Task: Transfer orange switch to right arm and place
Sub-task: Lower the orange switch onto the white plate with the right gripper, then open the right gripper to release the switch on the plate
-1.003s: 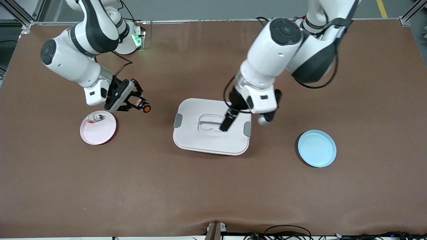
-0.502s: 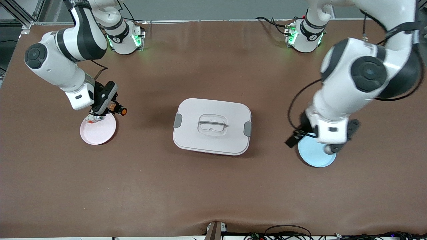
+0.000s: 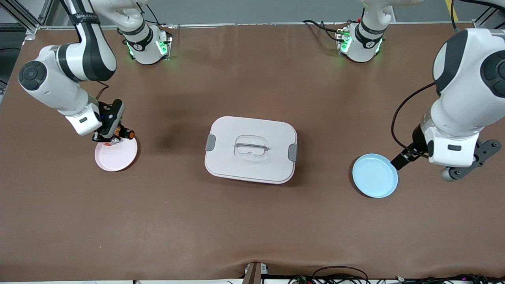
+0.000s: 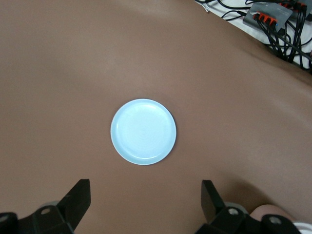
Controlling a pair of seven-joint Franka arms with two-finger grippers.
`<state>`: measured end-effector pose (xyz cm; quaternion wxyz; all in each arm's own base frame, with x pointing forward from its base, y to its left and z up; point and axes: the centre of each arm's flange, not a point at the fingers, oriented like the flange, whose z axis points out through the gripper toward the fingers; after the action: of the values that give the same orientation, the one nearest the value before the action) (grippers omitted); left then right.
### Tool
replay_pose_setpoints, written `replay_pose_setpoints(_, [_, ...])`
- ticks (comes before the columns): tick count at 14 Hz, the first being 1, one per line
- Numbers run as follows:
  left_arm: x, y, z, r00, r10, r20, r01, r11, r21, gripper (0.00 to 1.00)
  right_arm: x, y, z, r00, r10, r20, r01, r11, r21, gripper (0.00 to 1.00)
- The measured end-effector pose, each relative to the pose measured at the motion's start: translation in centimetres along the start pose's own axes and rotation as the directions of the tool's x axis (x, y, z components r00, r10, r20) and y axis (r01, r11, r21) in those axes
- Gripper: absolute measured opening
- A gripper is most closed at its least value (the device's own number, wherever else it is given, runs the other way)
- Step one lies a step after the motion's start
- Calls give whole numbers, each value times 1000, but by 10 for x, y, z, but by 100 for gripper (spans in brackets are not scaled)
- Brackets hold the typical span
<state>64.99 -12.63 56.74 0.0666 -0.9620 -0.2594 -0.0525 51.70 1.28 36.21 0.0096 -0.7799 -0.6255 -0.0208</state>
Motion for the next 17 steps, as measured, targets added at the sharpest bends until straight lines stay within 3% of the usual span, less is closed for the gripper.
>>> replay_pose_setpoints(6, [13, -68, -35, 986, 161, 38, -163, 986, 43, 100, -55, 17, 55, 998, -66, 16, 67, 997, -35, 41])
replay_pose_setpoints(9, [2, -82, -49, 970, 233, 63, -235, 971, 30, 100, -62, 22, 80, 994, -95, 45, 97, 994, -53, 41])
replay_pose_setpoints(17, [-40, -115, -69, 943, 324, 83, -322, 946, -27, 100, -77, 27, 125, 996, -78, 51, 81, 994, -67, 41])
